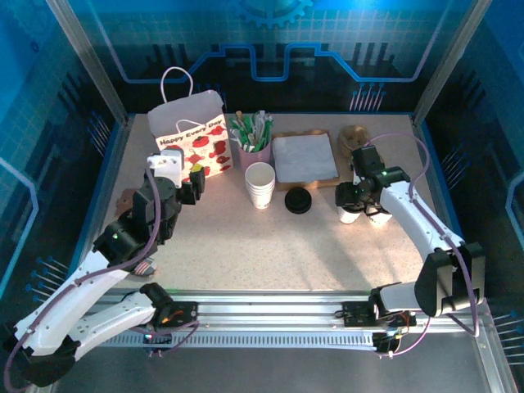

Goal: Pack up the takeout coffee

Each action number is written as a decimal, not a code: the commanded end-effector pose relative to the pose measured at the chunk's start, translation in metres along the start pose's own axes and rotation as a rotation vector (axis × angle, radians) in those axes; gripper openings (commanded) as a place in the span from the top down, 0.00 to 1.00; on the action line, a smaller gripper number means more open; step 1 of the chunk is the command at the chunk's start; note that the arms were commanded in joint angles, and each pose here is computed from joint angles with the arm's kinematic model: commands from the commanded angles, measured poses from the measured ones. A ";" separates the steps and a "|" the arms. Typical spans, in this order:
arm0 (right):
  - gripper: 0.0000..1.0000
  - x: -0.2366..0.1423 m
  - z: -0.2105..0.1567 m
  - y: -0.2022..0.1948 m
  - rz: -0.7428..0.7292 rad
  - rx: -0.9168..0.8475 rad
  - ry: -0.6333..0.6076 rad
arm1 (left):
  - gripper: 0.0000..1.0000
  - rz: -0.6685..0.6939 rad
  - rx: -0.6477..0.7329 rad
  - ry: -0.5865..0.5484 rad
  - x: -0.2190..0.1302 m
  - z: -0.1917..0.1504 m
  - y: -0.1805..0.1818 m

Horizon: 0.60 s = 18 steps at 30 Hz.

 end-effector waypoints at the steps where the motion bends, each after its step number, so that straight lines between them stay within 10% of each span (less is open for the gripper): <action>1: 0.23 0.009 -0.002 -0.002 0.012 0.015 0.020 | 0.25 0.000 -0.012 0.001 -0.001 0.002 0.001; 18: 0.12 -0.006 0.005 -0.007 -0.017 0.019 -0.016 | 0.25 -0.004 -0.016 0.000 -0.002 0.003 0.002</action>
Point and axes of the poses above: each hand's point on the last joint's axis, 136 mm out from that joint toward the fingers, its own x axis out along the fingers, its own y axis along the line the jaws close on, z = x × y, the point moved 7 cm from there along -x, back along the fingers, and after that the axes turned 12 degrees about -x, right-handed, at the moved point
